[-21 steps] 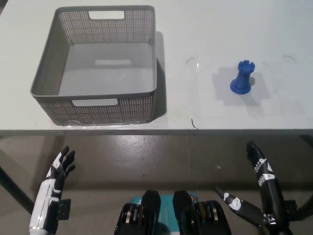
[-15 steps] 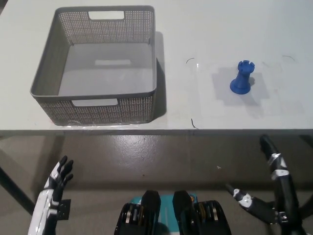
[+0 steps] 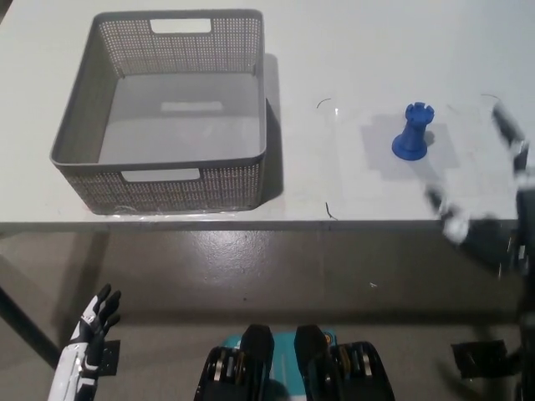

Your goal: Use the right hand to pick up a chess pieces and put it into a container on the left hand side

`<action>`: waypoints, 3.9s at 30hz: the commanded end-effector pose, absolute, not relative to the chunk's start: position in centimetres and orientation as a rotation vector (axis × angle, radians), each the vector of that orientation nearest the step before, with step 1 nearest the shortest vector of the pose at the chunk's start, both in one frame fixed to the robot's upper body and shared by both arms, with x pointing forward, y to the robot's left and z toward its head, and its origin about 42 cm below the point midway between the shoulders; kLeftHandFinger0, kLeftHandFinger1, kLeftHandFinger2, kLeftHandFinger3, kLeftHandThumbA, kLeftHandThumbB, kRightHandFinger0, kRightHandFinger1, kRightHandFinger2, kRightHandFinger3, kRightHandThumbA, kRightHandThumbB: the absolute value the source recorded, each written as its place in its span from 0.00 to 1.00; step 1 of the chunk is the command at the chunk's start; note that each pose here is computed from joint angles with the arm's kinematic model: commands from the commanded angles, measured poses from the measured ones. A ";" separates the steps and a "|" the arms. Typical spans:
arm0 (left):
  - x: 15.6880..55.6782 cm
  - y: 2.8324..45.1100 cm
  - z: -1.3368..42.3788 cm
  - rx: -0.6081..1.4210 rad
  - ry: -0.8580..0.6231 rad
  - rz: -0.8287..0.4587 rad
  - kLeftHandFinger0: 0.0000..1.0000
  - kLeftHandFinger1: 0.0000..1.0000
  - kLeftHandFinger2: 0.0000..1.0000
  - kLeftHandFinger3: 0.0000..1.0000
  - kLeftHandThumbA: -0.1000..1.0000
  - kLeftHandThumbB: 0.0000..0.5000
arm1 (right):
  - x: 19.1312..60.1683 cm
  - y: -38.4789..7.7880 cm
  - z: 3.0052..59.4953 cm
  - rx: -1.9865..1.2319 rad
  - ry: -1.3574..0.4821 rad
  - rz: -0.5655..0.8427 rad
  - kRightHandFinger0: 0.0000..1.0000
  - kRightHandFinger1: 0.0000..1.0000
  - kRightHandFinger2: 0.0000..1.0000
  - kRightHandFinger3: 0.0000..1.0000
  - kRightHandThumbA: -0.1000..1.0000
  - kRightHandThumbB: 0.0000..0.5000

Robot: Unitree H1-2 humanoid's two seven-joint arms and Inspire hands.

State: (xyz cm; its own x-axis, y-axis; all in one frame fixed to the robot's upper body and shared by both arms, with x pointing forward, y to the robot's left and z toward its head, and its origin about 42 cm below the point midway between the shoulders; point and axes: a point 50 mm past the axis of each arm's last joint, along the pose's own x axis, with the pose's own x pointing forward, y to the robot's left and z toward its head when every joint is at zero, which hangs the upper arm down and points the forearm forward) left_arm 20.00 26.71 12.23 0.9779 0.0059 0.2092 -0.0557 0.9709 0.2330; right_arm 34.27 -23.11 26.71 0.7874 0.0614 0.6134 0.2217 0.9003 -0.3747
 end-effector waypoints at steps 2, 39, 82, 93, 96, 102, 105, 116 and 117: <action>19.4 27.1 13.0 0.270 -0.267 0.016 1.00 1.00 1.00 1.00 1.00 0.73 | 41.2 -23.7 30.8 -0.380 -0.609 -0.189 1.00 1.00 1.00 1.00 0.71 0.77; 18.2 28.0 12.4 0.283 -0.256 0.026 1.00 1.00 1.00 1.00 1.00 0.77 | 57.7 -23.0 28.1 -0.394 -0.068 -0.116 1.00 1.00 1.00 1.00 0.87 1.00; 18.7 28.6 12.6 0.293 -0.286 0.014 1.00 1.00 1.00 1.00 1.00 0.74 | 57.0 -22.0 23.0 -0.321 0.056 -0.135 0.98 1.00 1.00 1.00 0.62 1.00; 19.3 28.5 13.2 0.250 -0.290 0.011 1.00 1.00 1.00 1.00 1.00 0.68 | 57.0 -20.8 23.0 -0.251 0.068 -0.222 0.00 0.23 0.60 0.53 0.00 0.31; 19.2 28.8 13.1 0.256 -0.291 0.008 1.00 1.00 1.00 1.00 1.00 0.66 | 56.9 -20.7 22.9 -0.220 0.061 -0.227 0.00 0.29 0.68 0.64 0.00 0.25; 19.0 29.1 12.9 0.259 -0.286 0.013 1.00 1.00 1.00 1.00 1.00 0.61 | 56.9 -21.0 23.0 -0.151 0.039 -0.252 0.00 0.32 0.69 0.66 0.00 0.26; 18.9 29.1 12.8 0.256 -0.282 0.012 1.00 1.00 1.00 1.00 1.00 0.64 | 57.2 -20.6 24.3 -0.113 -0.015 -0.257 0.00 0.31 0.69 0.67 0.00 0.29; 18.7 29.2 12.7 0.268 -0.274 0.019 1.00 1.00 1.00 1.00 1.00 0.63 | 58.5 -16.5 35.1 -0.098 -0.408 -0.184 0.00 0.28 0.67 0.69 0.00 0.28; 18.7 29.2 12.6 0.268 -0.275 0.018 1.00 1.00 1.00 1.00 1.00 0.63 | 58.4 -16.0 36.4 -0.083 -0.450 -0.173 0.00 0.28 0.67 0.69 0.00 0.28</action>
